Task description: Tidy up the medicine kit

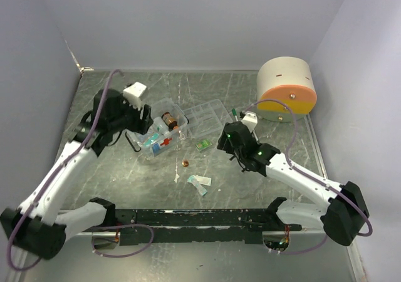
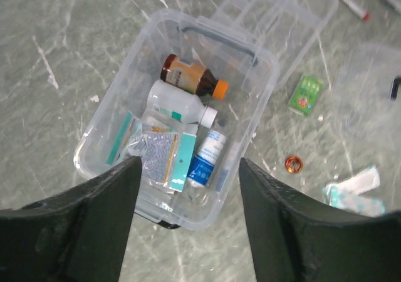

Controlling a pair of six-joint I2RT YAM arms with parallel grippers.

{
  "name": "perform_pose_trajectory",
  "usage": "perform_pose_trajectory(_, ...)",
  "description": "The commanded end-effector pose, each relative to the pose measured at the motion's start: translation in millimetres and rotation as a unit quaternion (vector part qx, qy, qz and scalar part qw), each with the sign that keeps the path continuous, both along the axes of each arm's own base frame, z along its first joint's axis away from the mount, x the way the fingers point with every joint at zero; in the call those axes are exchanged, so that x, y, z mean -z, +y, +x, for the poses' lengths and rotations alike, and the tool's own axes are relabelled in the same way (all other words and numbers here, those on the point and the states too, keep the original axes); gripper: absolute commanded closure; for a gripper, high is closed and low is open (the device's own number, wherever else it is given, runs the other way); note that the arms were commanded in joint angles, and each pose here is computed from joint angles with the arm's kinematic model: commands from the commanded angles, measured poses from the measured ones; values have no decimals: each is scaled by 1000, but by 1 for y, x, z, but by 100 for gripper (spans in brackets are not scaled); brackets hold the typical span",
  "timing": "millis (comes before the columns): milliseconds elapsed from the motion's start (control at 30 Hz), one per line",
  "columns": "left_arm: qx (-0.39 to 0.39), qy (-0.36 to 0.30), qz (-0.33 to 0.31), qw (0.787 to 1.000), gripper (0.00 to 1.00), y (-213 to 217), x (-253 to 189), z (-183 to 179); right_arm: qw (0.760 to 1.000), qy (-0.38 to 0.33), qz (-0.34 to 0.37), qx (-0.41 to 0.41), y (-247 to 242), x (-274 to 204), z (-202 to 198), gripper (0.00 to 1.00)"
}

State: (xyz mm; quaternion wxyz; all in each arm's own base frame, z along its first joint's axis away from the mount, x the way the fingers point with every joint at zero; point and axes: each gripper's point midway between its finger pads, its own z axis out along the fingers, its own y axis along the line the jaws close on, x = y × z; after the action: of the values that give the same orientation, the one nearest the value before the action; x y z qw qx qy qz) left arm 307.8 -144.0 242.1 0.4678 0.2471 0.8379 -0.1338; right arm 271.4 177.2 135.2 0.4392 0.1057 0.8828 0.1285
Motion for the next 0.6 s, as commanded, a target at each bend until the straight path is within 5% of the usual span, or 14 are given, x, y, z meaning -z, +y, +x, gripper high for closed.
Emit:
perform_pose_trajectory(0, -111, -80, -128, 982, 21, 16, -27, -6, 998, 35, -23, -40, 6, 7, -7, 43)
perform_pose_trajectory(133, -155, -107, -168, 967, 12, 32, -23, -22, 996, 56, 3, -68, 25, 15, -9, 42)
perform_pose_trajectory(300, -224, -63, -174, 957, 6, 49, -15, -32, 991, 75, 58, -94, 54, 28, -9, 42)
perform_pose_trajectory(567, -170, 27, -183, 968, 3, 22, 18, -45, 985, 101, 86, -113, 96, 50, -2, 42)
